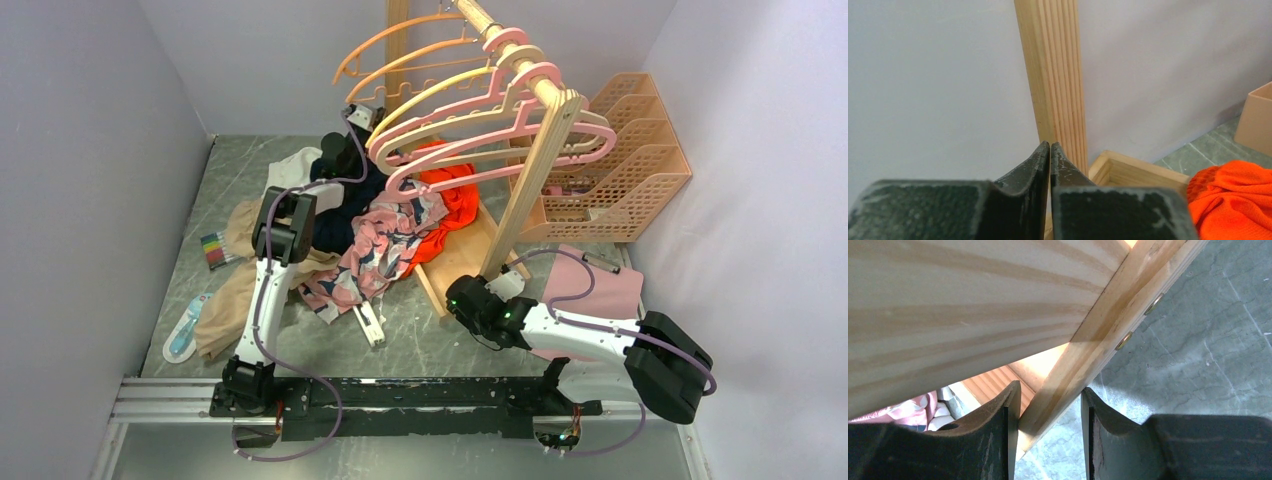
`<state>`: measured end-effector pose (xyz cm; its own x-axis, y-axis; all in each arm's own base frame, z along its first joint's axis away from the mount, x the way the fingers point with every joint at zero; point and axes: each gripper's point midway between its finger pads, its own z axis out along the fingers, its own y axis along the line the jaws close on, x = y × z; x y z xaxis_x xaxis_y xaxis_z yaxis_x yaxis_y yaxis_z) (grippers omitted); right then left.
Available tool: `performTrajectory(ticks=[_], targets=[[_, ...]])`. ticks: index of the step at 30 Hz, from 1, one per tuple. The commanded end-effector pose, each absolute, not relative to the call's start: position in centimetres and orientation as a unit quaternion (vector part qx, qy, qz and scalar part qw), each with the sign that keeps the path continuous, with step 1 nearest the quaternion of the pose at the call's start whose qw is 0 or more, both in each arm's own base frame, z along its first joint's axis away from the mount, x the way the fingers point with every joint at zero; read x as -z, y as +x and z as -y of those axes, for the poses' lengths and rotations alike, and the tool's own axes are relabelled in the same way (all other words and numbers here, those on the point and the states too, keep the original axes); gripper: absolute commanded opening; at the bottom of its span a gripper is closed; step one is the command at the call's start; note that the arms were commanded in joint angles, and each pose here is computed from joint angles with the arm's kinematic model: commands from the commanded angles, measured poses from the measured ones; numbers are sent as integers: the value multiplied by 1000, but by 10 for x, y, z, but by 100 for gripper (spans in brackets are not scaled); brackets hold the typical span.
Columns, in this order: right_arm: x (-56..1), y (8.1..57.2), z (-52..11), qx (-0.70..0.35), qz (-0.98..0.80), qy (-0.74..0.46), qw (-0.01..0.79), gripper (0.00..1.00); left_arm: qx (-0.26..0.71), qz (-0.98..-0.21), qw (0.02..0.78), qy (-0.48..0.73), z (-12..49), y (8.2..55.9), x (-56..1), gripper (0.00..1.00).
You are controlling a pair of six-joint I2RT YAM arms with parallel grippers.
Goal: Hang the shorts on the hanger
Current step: Adjust the clothesline at the center of the board.
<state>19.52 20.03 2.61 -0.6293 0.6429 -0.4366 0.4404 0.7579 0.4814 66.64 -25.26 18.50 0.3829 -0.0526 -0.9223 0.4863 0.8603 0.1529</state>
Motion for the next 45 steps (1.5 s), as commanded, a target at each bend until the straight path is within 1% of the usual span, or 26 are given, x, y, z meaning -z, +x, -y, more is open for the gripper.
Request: performTrajectory(ticks=[1,3,4,5,7,8,9,11,13,15,17,18,19,20,25,27,28,29,30,32,33,34,36,40,43,45], targets=[[30,140,-197,-102,-969,-105,200,0,185,-495,826,195,248,660,-221,22],[29,140,-196,-101,-969,-104,201,0,209,-494,818,206,252,658,-225,45],[29,140,-197,-101,-969,-105,200,0,223,-495,812,216,256,657,-223,52],[29,140,-197,-101,-969,-105,198,0,232,-497,805,224,260,657,-222,61],[30,139,-197,-99,-970,-107,196,0,245,-506,791,242,268,660,-214,87],[31,139,-197,-97,-970,-108,195,0,248,-511,785,246,271,663,-207,95],[31,139,-197,-97,-970,-109,193,0,247,-516,783,246,271,667,-203,96],[30,139,-197,-99,-970,-111,193,0,241,-525,780,240,273,677,-191,96],[27,138,-198,-103,-969,-113,196,0,244,-525,779,242,277,682,-184,95],[27,137,-197,-106,-968,-115,195,0,245,-523,778,247,283,687,-178,90],[27,135,-199,-111,-968,-120,191,0,242,-517,781,255,290,689,-177,81],[28,134,-200,-114,-968,-123,186,0,240,-515,782,255,292,689,-175,75],[28,133,-201,-115,-968,-127,182,0,239,-515,783,254,293,689,-172,65],[29,131,-203,-118,-968,-130,178,0,237,-515,785,251,293,690,-171,62],[29,126,-206,-122,-968,-139,168,0,237,-515,787,245,294,694,-166,60],[28,125,-206,-122,-968,-140,167,0,237,-513,787,246,296,693,-167,56],[28,125,-207,-122,-968,-140,167,0,237,-512,788,247,298,693,-166,50],[27,125,-207,-121,-968,-140,167,2,238,-511,788,246,298,693,-166,44],[26,125,-206,-118,-969,-138,168,7,238,-511,789,245,298,693,-165,39],[25,125,-206,-115,-969,-135,171,19,239,-511,788,247,300,692,-166,25],[24,125,-205,-112,-970,-133,173,27,239,-510,788,248,300,691,-166,17],[24,125,-205,-112,-970,-130,174,33,237,-510,789,247,299,691,-165,9],[23,126,-204,-108,-970,-126,176,42,235,-507,793,244,298,691,-168,7],[21,127,-201,-99,-972,-115,180,55,235,-507,793,245,297,687,-169,7],[22,128,-198,-87,-974,-107,181,62,216,-512,800,227,285,680,-171,7],[22,129,-196,-80,-975,-103,181,64,199,-515,805,217,274,675,-174,7]])
